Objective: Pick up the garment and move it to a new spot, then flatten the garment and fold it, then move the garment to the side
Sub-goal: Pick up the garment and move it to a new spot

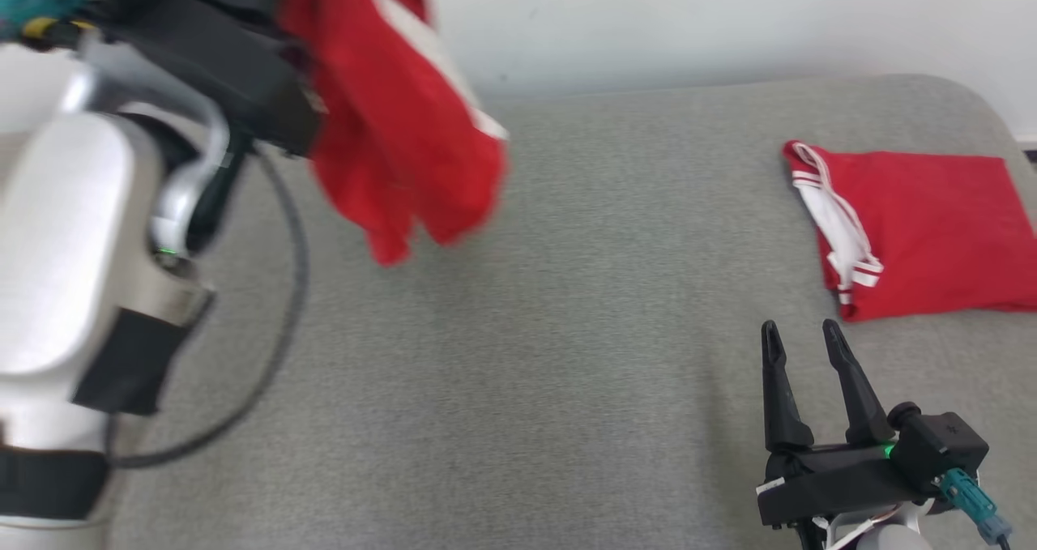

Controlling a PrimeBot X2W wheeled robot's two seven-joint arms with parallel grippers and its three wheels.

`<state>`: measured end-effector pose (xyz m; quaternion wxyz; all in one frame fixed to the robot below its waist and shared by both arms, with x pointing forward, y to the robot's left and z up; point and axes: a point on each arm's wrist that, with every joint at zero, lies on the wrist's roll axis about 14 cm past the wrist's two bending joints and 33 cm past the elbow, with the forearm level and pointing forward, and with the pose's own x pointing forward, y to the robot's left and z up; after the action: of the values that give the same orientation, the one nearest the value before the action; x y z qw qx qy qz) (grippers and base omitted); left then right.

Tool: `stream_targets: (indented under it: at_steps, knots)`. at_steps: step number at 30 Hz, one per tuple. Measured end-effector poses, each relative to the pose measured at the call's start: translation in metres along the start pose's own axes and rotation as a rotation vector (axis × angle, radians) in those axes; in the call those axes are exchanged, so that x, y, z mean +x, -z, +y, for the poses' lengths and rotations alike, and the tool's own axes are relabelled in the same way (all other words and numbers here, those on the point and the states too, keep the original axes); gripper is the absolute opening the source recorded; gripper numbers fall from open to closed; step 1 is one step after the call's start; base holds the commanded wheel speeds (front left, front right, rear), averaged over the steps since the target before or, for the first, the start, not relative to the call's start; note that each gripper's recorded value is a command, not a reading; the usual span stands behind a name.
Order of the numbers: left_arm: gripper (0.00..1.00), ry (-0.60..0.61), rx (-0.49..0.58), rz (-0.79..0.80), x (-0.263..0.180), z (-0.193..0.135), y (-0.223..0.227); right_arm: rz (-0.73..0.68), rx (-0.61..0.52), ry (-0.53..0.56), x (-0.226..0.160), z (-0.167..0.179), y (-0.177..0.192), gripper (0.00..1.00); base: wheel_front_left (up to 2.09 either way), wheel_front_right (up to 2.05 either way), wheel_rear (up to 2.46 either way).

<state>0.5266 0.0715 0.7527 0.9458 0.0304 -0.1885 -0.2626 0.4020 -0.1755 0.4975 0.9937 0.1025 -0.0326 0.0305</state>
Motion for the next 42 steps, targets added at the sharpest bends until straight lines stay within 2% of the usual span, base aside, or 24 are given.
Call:
stream_targets:
  at_steps: [7, 12, 17, 24, 28, 32, 33, 34, 35, 36, 42]
  knots:
    - [0.00, 0.171, -0.130, -0.055, 0.017, -0.082, -0.008, -0.005, -0.002, 0.056, -0.012, -0.018, -0.004, 1.00, 0.00, 0.00, 0.00]
    - [0.00, 0.179, -0.277, -0.016, 0.012, -0.111, 0.025, -0.002, -0.003, 0.080, -0.018, -0.025, -0.004, 1.00, 0.00, 0.00, 0.00]
    - [0.00, 0.111, -0.350, 0.138, -0.018, -0.115, 0.097, -0.005, -0.007, 0.096, -0.022, -0.030, -0.006, 1.00, 0.00, 0.00, 0.00]
    - [0.00, -0.027, -0.397, 0.406, -0.098, -0.107, 0.202, 0.009, -0.014, 0.087, -0.023, -0.027, -0.002, 1.00, 0.00, 0.00, 0.00]
    - [0.00, -0.096, -0.408, 0.510, -0.142, -0.102, 0.237, 0.020, -0.013, 0.067, -0.023, -0.021, 0.002, 1.00, 0.00, 0.00, 0.00]
    - [0.00, -0.150, -0.416, 0.551, -0.170, -0.097, 0.250, 0.032, -0.009, 0.054, -0.026, -0.015, 0.006, 1.00, 0.00, 0.00, 0.00]
    - [0.16, -0.165, -0.415, 0.549, -0.174, -0.094, 0.250, 0.035, -0.008, 0.050, -0.027, -0.014, 0.006, 1.00, 0.00, 0.00, 0.00]
    - [0.49, -0.188, -0.411, 0.530, -0.177, -0.088, 0.247, 0.026, -0.007, 0.039, -0.026, -0.010, 0.004, 1.00, 0.00, 0.00, 0.00]
    - [0.95, -0.199, -0.407, 0.512, -0.178, -0.085, 0.243, 0.023, -0.005, 0.034, -0.026, -0.009, 0.003, 1.00, 0.00, 0.00, 0.00]
    - [1.00, -0.214, -0.404, 0.496, -0.178, -0.081, 0.239, 0.023, -0.004, 0.031, -0.027, -0.007, 0.003, 1.00, 0.00, 0.00, 0.00]
    - [1.00, -0.327, -0.390, 0.410, -0.193, -0.056, 0.216, 0.024, 0.007, 0.007, -0.035, 0.002, 0.003, 1.00, 0.00, 0.00, 0.00]
